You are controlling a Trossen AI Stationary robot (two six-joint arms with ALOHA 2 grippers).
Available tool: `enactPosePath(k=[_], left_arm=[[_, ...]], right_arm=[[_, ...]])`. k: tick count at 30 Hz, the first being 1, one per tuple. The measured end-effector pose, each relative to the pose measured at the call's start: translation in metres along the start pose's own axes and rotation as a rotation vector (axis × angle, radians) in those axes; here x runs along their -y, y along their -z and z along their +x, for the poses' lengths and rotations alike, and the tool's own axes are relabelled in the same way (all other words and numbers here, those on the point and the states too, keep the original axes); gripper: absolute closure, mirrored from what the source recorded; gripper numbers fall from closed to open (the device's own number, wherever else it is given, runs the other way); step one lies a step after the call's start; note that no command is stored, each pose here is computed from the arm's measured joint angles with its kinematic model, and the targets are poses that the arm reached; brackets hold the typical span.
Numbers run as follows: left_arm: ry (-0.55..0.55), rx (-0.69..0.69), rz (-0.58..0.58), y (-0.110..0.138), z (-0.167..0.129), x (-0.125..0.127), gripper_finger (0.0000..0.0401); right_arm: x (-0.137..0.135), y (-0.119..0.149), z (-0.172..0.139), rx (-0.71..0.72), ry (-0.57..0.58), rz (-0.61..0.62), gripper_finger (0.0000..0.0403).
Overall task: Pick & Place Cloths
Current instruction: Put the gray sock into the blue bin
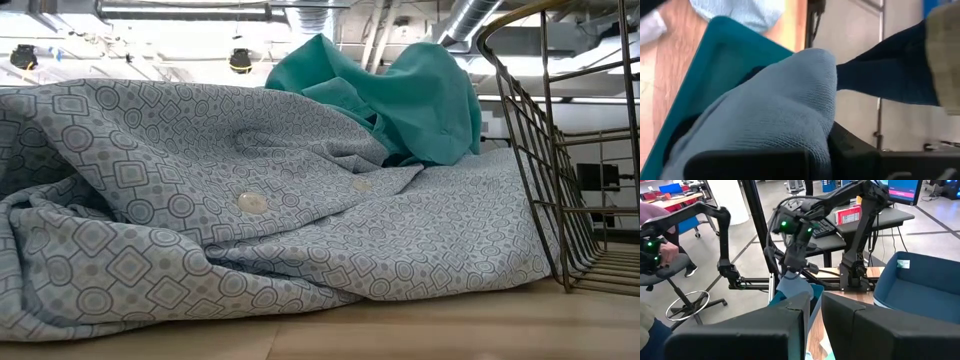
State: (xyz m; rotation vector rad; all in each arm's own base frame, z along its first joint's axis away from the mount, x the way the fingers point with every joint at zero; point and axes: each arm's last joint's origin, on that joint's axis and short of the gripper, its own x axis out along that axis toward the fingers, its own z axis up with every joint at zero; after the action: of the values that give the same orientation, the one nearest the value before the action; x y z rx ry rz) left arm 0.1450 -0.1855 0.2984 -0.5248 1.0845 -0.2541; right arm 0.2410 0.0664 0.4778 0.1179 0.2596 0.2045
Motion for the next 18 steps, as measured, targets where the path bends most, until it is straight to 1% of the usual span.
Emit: enactPosePath(k=[10,13,16,18], left_arm=[[-0.155,-0.085,0.046,0.005,0.047,0.000,0.0401],[-0.186,-0.117,0.050,0.007,0.058,-0.002,0.0400],[-0.224,-0.140,0.054,0.009,0.064,-0.004,0.0391],[-0.239,-0.158,0.055,0.010,0.066,-0.005,0.0378]], right_arm=[[0.001,0.002,0.000,-0.018,0.005,0.000,0.0356],[0.001,0.003,0.000,-0.029,0.006,-0.001,0.0356],[0.001,0.003,0.000,-0.033,0.007,-0.001,0.0356],[0.001,0.004,0.000,-0.043,0.009,0.015,0.0356]])
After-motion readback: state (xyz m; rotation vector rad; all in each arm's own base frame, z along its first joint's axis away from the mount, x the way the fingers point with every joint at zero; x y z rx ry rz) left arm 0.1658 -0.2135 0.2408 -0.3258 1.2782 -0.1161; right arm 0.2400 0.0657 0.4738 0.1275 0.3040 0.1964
